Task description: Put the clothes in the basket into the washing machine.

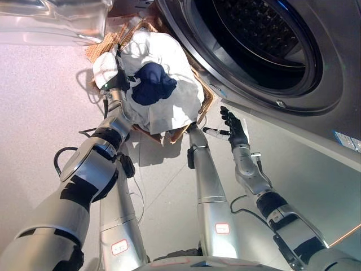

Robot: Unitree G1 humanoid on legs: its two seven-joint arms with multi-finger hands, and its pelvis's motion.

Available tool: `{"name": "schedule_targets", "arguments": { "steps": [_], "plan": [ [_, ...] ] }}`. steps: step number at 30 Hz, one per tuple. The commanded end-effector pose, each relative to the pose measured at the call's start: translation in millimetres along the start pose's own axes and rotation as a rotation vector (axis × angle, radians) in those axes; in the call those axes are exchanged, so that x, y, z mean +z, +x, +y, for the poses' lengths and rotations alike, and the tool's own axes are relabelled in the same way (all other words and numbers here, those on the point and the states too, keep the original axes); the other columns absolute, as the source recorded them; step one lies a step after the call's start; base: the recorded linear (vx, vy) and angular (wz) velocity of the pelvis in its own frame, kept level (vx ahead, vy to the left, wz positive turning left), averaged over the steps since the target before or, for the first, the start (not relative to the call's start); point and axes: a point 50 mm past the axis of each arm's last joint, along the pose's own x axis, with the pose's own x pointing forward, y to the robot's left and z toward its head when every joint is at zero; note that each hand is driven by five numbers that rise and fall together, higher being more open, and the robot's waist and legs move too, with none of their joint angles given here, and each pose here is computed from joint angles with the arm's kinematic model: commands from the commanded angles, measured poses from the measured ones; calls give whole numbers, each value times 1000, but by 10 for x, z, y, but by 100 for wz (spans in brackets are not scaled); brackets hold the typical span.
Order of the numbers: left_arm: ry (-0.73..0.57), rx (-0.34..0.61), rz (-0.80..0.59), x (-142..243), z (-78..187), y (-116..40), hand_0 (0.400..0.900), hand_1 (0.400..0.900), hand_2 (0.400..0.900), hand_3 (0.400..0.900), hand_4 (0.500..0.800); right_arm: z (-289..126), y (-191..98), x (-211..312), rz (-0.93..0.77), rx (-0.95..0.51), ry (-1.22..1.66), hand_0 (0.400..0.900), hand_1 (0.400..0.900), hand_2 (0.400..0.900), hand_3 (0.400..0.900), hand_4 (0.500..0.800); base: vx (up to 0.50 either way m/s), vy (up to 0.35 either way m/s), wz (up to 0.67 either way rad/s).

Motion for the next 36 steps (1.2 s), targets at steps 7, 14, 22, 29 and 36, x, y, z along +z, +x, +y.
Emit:
{"name": "schedule_targets", "arguments": {
  "steps": [7,14,22,29,36],
  "plan": [
    [-63,-224,-61,238,-715,-603,900,900,900,900,800,20,-129,-252,85,-26,-36,900,900,900,900,800,6,-46,2],
    [-50,-261,-33,146,-813,-727,900,900,900,900,800,31,-147,-298,103,-30,-45,900,900,900,900,800,27,-54,1],
    [-17,-282,-22,77,-926,-894,900,900,900,900,800,19,-222,-462,175,-44,-70,900,900,900,900,800,35,-35,2],
    [4,-348,-7,-25,-1108,-1196,900,900,900,900,800,-32,-350,-683,274,-59,-95,900,900,900,900,800,59,-4,5],
    [-6,-343,-26,17,-1114,-1209,900,900,900,900,800,-47,-283,-563,215,-69,-80,900,900,900,900,800,4,3,0]
  ]
}}
